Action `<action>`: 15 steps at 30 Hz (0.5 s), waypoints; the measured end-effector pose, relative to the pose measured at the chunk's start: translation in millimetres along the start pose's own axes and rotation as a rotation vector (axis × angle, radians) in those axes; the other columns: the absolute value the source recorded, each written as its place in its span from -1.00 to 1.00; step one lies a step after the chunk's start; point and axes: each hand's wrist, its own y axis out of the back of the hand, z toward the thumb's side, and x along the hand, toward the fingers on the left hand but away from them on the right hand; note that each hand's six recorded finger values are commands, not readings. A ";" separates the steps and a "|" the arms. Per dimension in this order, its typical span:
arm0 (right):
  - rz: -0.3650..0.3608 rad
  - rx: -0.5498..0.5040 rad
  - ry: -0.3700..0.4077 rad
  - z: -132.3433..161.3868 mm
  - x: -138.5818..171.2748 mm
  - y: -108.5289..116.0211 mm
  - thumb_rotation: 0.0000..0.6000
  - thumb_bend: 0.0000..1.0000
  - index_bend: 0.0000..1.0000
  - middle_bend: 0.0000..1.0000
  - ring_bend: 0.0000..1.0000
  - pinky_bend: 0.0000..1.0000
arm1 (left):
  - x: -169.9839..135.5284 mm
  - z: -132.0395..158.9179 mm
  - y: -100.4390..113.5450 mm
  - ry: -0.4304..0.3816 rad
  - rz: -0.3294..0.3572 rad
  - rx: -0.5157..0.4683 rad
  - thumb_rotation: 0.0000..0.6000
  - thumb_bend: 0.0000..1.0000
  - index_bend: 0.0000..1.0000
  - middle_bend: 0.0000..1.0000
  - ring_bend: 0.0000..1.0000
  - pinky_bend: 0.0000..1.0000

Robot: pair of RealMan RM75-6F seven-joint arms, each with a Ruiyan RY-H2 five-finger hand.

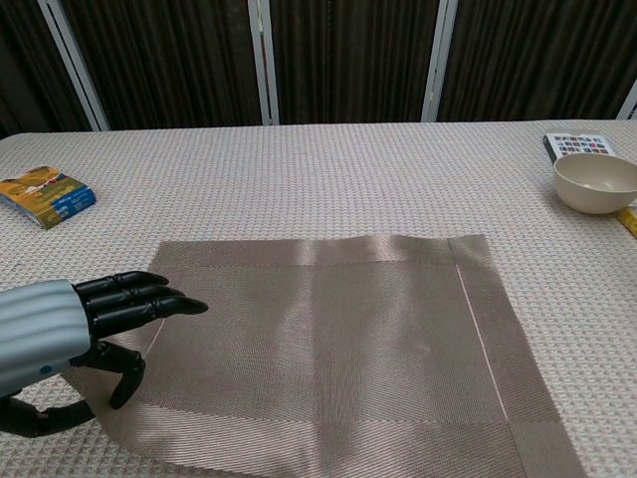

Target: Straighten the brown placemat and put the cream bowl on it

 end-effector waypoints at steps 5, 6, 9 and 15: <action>0.000 0.000 0.001 0.1 0.0 0.4 1.00 -1.00 -1.00 -1.00 -1.00 -1.00 | -2.2 0.5 -2.5 0.003 -0.006 -0.006 1.00 -0.59 -0.14 -1.00 -1.00 -1.00; 0.000 -0.001 0.000 0.1 0.1 0.6 1.00 -1.00 -1.00 -1.00 -1.00 -1.00 | -2.6 -0.1 -2.9 0.005 -0.009 -0.006 1.00 -0.84 -0.47 -1.00 -1.00 -1.00; -0.004 -0.003 -0.002 -0.3 0.1 1.7 1.00 -1.00 -1.00 -1.00 -1.00 -1.00 | -5.0 -2.5 -4.4 0.014 -0.024 -0.006 1.00 -1.00 -0.99 -1.00 -1.00 -1.00; 0.000 -0.005 -0.002 -0.2 0.2 1.3 1.00 -1.00 -1.00 -1.00 -1.00 -1.00 | -15.4 -5.3 2.5 0.028 -0.016 -0.060 1.00 -1.00 -1.00 -1.00 -1.00 -1.00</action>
